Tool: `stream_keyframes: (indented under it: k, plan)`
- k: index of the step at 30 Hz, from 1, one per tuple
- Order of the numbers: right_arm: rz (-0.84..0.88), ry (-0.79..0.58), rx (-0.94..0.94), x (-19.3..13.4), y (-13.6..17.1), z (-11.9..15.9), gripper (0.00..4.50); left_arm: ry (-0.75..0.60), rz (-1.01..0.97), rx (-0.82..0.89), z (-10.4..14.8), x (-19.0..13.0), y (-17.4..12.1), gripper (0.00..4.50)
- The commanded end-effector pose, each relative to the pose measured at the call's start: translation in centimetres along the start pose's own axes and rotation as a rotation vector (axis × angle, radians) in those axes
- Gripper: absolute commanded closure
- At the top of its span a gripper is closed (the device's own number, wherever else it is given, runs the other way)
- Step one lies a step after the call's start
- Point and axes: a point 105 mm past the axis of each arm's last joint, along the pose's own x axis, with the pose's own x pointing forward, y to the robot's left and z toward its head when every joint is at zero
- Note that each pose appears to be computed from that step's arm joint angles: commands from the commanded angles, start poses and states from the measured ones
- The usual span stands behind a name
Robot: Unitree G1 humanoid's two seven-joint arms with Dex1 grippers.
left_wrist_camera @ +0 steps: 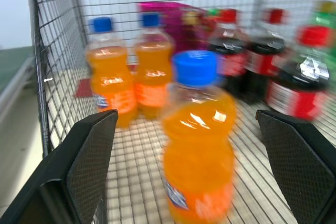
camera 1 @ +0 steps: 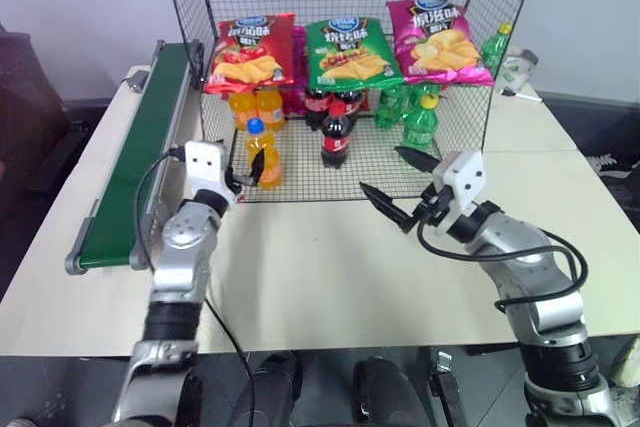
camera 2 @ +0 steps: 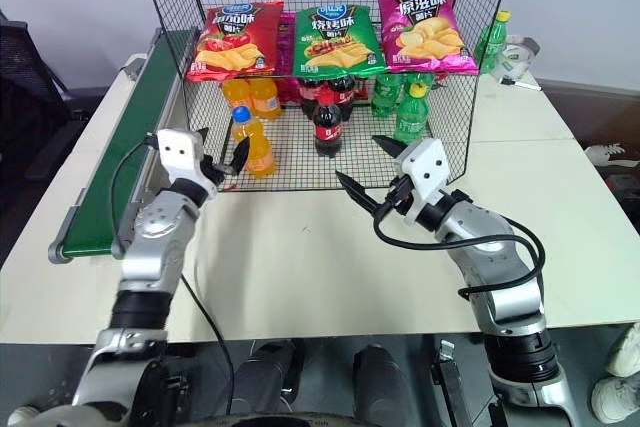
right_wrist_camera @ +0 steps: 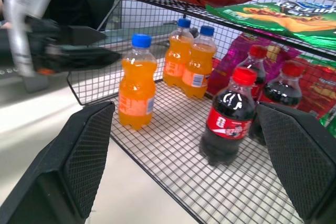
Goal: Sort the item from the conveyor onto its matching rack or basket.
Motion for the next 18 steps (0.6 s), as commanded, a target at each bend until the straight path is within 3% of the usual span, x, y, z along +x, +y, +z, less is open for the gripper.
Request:
stream_keyframes:
  k: [1, 10, 18]
  plan:
    - [-0.006, 0.002, -0.029, -1.4, -1.8, 0.8, 0.0, 0.032, -0.109, 0.023, 1.6, -2.5, 0.1, 0.1]
    - [0.055, 0.109, -0.023, -4.2, -2.6, -0.4, 0.0, 0.147, -0.118, 0.049, 1.6, -6.5, 3.6, 0.1]
    - [0.039, 0.132, -0.01, -4.9, -2.9, -1.0, 0.0, 0.145, -0.159, 0.046, 1.5, -6.6, 2.9, 0.1]
